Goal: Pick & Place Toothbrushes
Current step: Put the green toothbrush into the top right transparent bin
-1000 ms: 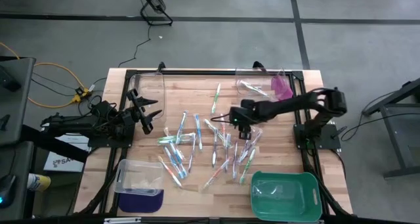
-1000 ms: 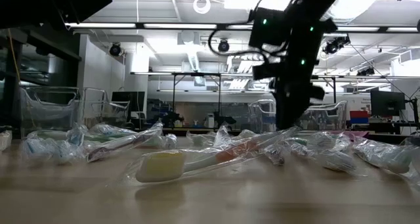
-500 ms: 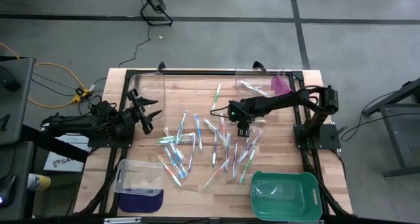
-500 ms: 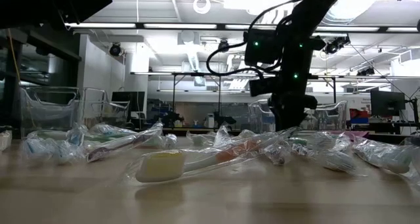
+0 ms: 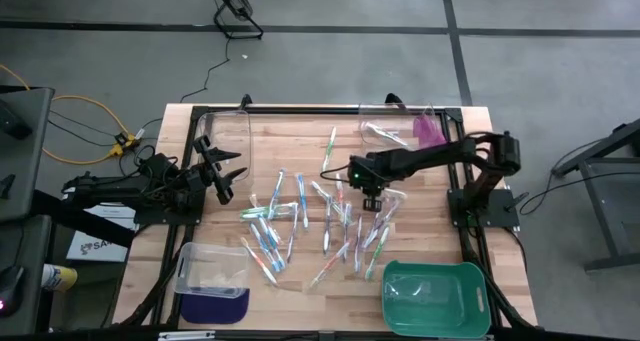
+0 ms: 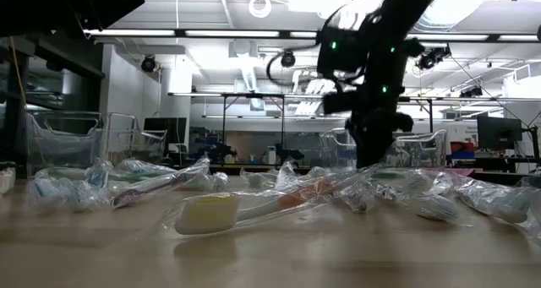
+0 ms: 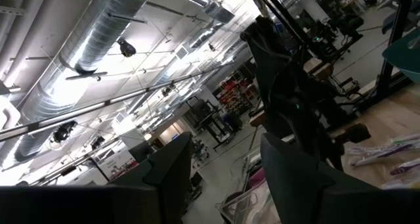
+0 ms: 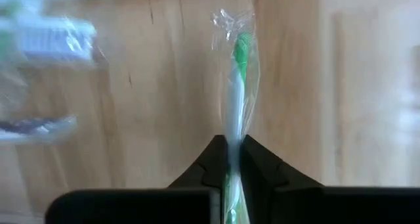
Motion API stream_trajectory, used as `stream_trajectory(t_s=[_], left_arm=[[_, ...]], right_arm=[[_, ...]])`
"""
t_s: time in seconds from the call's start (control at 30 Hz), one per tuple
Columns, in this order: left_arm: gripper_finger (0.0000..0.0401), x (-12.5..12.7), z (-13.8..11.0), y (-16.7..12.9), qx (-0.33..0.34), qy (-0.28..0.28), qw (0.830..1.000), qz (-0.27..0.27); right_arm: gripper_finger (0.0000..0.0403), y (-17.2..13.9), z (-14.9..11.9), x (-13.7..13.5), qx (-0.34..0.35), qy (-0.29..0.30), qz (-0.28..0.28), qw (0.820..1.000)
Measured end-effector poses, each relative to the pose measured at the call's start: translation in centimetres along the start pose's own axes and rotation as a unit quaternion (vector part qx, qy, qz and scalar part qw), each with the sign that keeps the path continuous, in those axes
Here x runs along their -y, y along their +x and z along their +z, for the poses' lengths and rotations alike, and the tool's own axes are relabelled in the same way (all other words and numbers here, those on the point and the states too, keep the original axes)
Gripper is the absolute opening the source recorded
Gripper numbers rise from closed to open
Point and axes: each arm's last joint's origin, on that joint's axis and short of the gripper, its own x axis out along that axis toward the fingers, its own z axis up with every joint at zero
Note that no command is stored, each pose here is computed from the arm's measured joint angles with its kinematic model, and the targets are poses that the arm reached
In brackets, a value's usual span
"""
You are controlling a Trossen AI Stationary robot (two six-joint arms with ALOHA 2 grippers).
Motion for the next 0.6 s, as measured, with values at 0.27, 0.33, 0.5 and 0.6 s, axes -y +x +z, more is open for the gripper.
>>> stream_trajectory(t_s=[0.27, 0.33, 0.5, 0.6], left_arm=[[0.0177, 0.0, 0.0, 0.0, 0.000, -0.005, 1.000, 0.000], [0.0177, 0.0, 0.0, 0.0, 0.000, -0.005, 1.000, 0.000], [0.0177, 0.0, 0.0, 0.0, 0.000, -0.006, 1.000, 0.000], [0.0177, 0.0, 0.0, 0.0, -0.001, -0.006, 1.000, -0.001]], right_arm=[[0.0016, -5.6, -0.1, -0.3, 0.083, 0.000, -0.048, 0.995], [0.0016, -7.2, -0.3, -0.4, 0.108, -0.001, -0.070, 0.992], [0.0016, -11.0, -1.2, 0.2, 0.165, 0.004, -0.146, 0.975], [0.0016, -12.6, -1.7, 1.2, 0.182, 0.010, -0.205, 0.962]])
